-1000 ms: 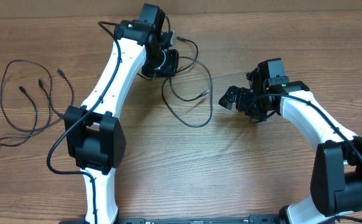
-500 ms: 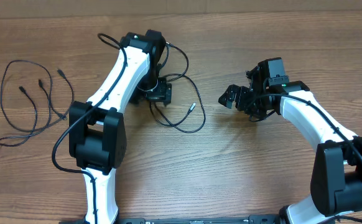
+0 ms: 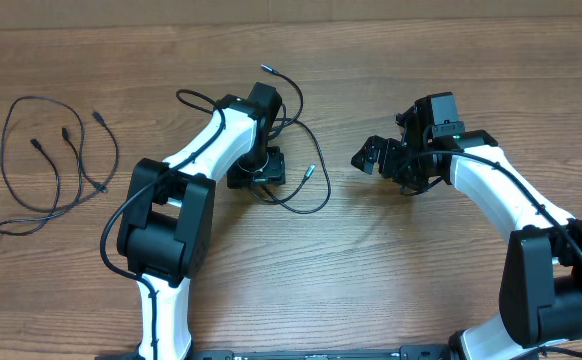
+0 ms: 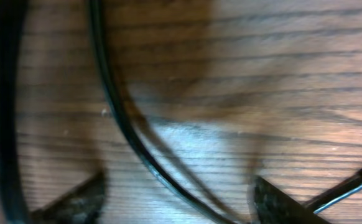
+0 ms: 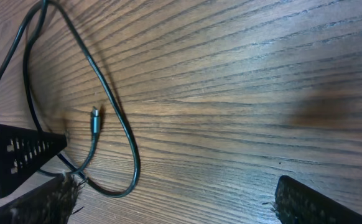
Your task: Untangle cables
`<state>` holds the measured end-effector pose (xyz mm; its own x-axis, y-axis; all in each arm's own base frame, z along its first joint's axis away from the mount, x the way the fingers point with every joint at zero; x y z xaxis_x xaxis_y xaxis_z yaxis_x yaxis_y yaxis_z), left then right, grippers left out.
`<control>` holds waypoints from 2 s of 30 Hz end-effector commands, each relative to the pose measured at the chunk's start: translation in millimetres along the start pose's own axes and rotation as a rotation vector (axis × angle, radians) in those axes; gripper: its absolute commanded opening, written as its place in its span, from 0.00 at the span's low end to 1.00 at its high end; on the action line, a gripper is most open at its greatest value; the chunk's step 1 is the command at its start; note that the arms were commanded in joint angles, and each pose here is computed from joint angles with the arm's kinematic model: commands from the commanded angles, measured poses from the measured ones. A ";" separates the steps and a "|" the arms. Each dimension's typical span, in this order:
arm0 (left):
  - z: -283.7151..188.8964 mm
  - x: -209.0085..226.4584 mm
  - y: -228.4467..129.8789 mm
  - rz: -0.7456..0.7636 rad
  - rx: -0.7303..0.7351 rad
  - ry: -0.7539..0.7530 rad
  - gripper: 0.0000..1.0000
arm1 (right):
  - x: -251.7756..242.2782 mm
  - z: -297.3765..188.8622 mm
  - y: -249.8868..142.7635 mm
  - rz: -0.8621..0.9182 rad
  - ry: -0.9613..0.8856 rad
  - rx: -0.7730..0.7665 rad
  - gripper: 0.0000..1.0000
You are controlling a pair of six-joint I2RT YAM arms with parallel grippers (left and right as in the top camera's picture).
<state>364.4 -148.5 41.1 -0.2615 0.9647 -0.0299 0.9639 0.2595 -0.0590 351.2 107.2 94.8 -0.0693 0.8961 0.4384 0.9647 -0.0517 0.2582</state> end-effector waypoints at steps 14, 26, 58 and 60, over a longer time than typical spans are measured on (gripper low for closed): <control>-146.7 -38.7 30.1 0.083 -0.209 -0.446 0.04 | 2.0 -0.3 3.4 -0.008 -0.002 -0.009 1.00; -265.6 70.5 46.0 -0.207 -0.638 -0.334 0.04 | 2.0 -0.3 3.4 -0.008 -0.002 -0.009 1.00; -186.4 261.6 70.9 -0.735 -0.631 0.085 0.04 | 2.1 -0.3 3.7 -0.008 -0.002 -0.010 1.00; -183.4 272.4 62.9 -0.753 -0.602 0.133 0.05 | 2.3 -0.3 5.0 -0.011 -0.001 -0.016 1.00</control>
<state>370.2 130.5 213.1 -0.8397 0.5258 -0.1361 0.4031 0.7713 0.4925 351.5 107.1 94.9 -0.0696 0.8964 0.4378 0.9644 -0.0518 0.2594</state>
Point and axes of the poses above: each gripper's point midway between its finger pads, its own z axis out along the fingers, its own x axis along the line the jaws close on, y = z × x, the point moved 4 cm from there along -z, back along the fingers, and after that the axes turned 11 degrees about -z, right-handed, at the moved point
